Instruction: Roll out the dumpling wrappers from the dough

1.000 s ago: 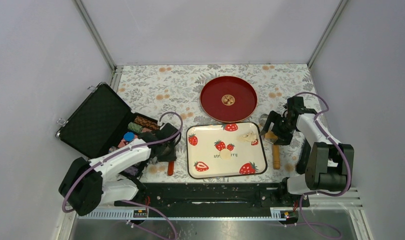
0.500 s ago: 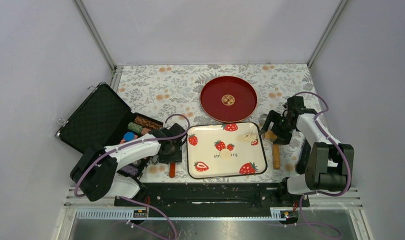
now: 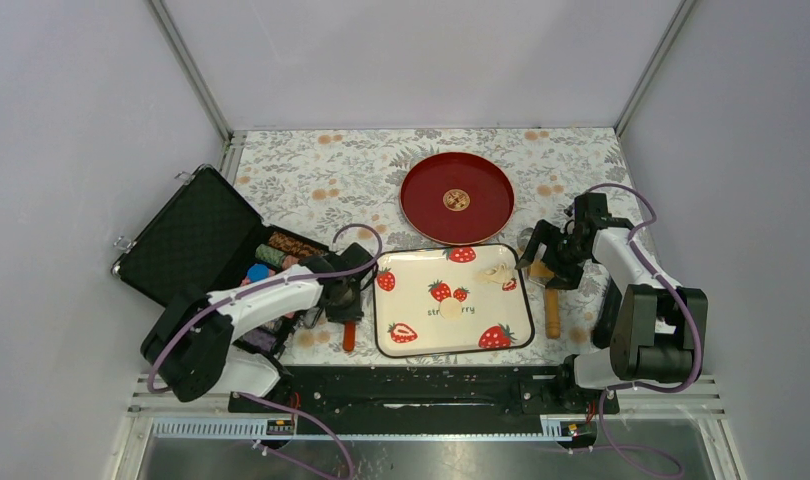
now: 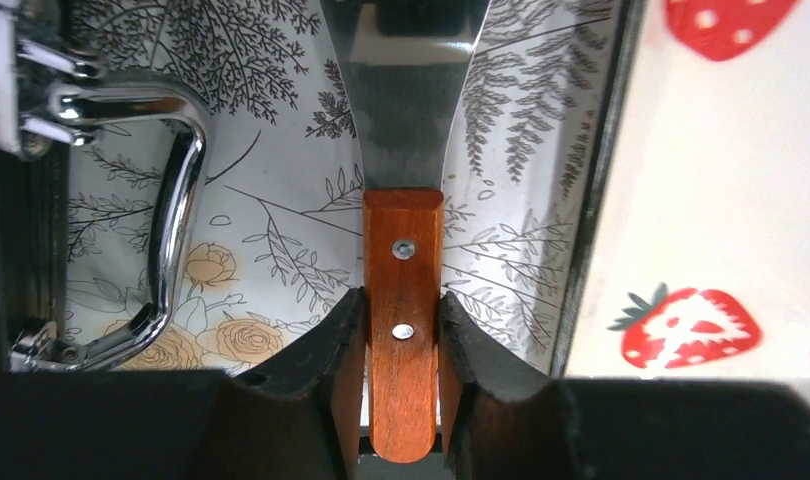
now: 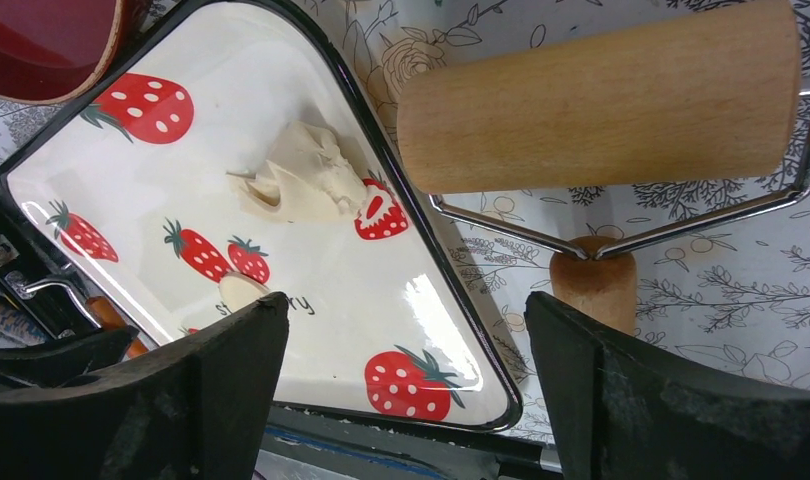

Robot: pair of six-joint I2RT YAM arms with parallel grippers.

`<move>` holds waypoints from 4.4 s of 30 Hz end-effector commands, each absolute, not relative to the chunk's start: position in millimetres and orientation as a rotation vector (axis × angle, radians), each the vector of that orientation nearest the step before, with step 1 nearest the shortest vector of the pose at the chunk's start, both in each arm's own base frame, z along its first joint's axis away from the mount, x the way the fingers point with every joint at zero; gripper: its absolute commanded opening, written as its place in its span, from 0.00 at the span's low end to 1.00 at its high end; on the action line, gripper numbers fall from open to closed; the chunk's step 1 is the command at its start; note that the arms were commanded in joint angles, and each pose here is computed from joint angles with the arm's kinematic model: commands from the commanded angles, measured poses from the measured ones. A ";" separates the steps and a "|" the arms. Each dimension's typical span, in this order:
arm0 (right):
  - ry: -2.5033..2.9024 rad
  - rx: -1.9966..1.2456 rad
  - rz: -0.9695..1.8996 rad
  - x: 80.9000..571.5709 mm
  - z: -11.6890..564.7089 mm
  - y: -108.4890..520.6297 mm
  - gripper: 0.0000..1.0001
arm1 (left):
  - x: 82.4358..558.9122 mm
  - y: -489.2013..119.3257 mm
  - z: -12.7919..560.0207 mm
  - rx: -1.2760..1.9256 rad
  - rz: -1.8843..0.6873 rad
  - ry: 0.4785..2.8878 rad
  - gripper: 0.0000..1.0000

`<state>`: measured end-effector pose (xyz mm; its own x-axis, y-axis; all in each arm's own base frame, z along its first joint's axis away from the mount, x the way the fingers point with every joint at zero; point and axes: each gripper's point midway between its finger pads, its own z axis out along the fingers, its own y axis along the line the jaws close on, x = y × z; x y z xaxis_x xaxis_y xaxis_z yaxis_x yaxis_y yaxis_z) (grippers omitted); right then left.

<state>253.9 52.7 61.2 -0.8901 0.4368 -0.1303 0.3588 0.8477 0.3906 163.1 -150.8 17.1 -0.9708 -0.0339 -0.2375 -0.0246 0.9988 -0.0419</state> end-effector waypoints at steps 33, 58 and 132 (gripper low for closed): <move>2.805 0.526 0.650 245.0 65.9 67.5 0.99 | 212.0 -193.9 232.5 1.027 -0.367 2.036 0.00; 2.713 0.202 1.083 227.4 120.6 191.7 0.80 | 176.8 -205.5 132.8 1.461 -0.411 2.328 0.00; 3.000 0.471 0.282 218.1 37.7 72.1 0.49 | 165.5 -196.0 112.0 1.605 -0.346 2.227 0.00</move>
